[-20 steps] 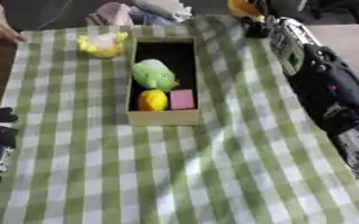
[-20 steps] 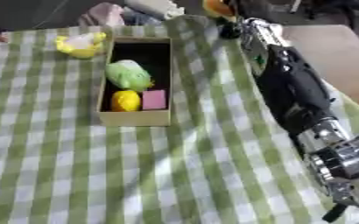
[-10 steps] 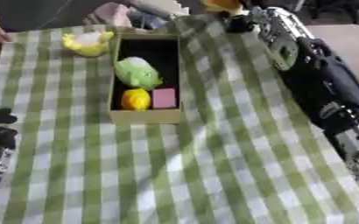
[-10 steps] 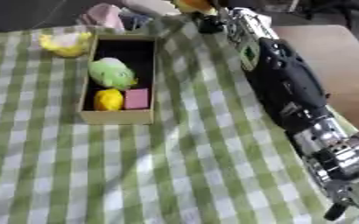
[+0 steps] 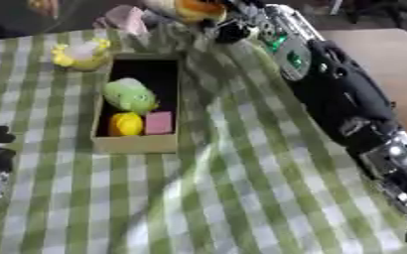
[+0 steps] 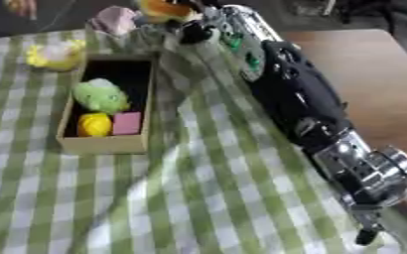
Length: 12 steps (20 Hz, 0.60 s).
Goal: Pick up objects on the table and place them in the box.
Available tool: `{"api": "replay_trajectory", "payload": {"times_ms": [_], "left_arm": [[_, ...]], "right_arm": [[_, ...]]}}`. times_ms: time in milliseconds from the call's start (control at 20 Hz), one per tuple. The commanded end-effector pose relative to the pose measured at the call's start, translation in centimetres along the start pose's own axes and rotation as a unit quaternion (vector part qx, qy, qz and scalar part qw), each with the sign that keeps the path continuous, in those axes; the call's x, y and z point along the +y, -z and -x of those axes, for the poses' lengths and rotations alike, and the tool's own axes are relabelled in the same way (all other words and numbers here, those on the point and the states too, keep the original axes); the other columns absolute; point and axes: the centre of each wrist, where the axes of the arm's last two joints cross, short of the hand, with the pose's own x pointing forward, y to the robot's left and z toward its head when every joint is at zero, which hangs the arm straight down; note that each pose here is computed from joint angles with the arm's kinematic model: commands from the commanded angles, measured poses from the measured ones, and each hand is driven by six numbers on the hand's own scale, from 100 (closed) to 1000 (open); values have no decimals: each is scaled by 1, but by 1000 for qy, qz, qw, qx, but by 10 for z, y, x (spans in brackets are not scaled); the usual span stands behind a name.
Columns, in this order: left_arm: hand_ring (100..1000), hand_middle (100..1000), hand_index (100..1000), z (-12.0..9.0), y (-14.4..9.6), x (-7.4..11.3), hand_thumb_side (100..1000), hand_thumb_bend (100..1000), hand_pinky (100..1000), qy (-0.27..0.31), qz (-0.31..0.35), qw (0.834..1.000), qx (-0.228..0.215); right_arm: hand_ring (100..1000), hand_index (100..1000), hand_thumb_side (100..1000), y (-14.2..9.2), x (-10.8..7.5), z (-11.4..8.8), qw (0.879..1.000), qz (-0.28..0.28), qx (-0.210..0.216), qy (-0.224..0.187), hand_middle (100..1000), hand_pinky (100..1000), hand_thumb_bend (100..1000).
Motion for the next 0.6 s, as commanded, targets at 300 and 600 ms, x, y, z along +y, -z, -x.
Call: {"api": "replay_trajectory", "payload": {"times_ms": [300,600], "left_arm": [[729,753,883,-7,2,4,668,100,783,5,8,1000,-21],[728,753,885,-7,2,4,668,100,782,5,8,1000,-21]], "right_arm": [[607,519,194,23,33,-26,994,-99,-25,-25,396,659,100],[846,972,714,25,60,-24,976,-199,-7,-93,865,837,100]]}}
